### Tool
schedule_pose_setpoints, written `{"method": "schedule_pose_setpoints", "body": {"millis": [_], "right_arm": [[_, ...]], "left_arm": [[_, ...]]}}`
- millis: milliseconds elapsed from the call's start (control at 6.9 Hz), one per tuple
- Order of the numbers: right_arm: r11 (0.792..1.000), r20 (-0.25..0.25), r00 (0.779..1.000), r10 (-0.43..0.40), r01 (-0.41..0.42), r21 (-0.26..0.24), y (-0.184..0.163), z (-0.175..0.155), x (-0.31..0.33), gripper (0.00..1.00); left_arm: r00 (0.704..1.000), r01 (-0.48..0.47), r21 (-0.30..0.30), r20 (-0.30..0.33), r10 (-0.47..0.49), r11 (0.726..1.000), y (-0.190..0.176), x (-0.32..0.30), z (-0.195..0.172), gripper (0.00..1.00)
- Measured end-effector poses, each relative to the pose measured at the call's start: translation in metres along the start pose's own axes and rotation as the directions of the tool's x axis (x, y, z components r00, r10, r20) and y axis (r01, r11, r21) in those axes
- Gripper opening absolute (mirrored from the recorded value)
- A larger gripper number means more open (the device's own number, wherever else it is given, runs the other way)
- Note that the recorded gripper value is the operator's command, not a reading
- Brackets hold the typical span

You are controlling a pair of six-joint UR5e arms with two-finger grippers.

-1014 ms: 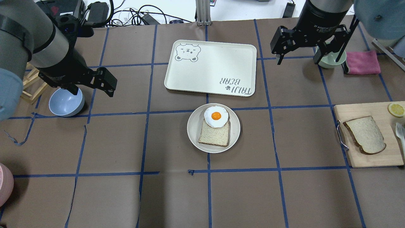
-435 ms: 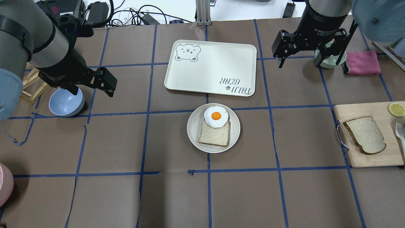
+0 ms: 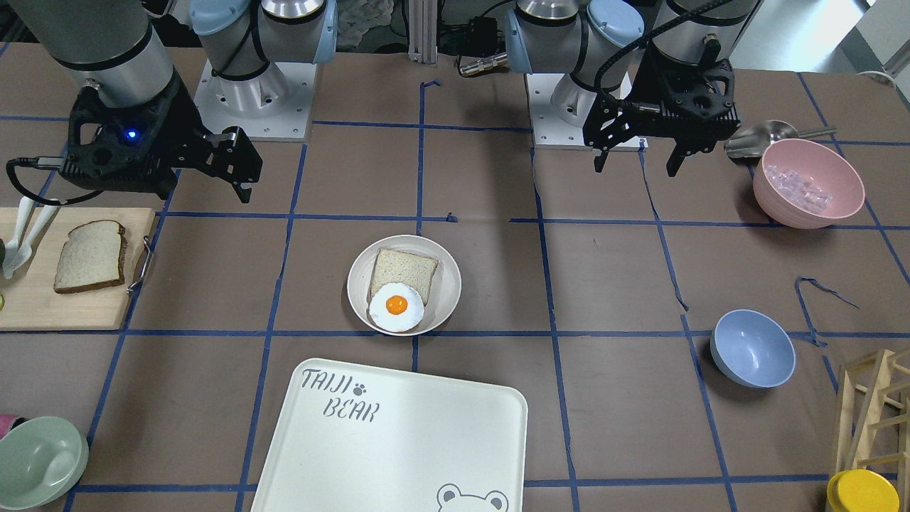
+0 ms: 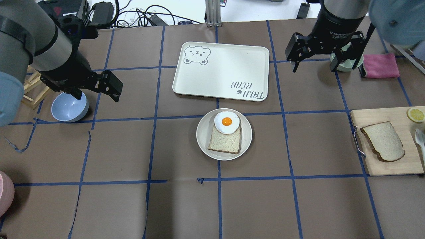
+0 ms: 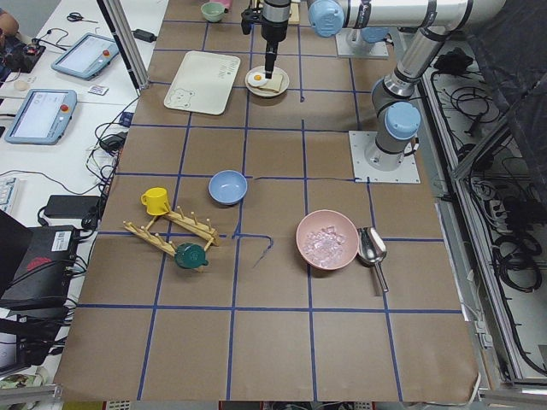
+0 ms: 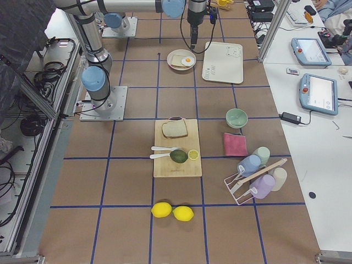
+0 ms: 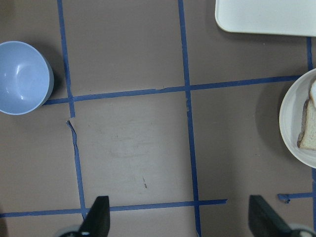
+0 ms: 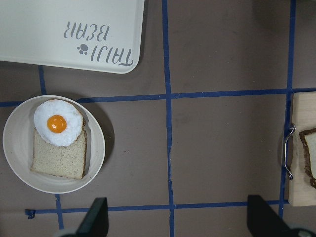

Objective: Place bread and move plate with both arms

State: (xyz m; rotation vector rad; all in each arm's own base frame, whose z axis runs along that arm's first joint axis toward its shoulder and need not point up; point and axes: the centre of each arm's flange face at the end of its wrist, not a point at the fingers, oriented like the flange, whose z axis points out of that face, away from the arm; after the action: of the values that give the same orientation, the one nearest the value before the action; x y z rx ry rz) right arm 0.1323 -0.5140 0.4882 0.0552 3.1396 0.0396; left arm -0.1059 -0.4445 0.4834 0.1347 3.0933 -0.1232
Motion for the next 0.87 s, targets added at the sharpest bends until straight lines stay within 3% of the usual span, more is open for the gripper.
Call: {"method": "schedule_pose_setpoints", "body": {"millis": [870], "right_arm": [[1.000, 0.000, 1.000, 0.004, -0.004, -0.003, 0.0004, 0.0018, 0.0007, 1.00]], "left_arm": [[1.000, -0.001, 0.000, 0.002, 0.001, 1.000, 0.0000, -0.0001, -0.0001, 1.00]]}}
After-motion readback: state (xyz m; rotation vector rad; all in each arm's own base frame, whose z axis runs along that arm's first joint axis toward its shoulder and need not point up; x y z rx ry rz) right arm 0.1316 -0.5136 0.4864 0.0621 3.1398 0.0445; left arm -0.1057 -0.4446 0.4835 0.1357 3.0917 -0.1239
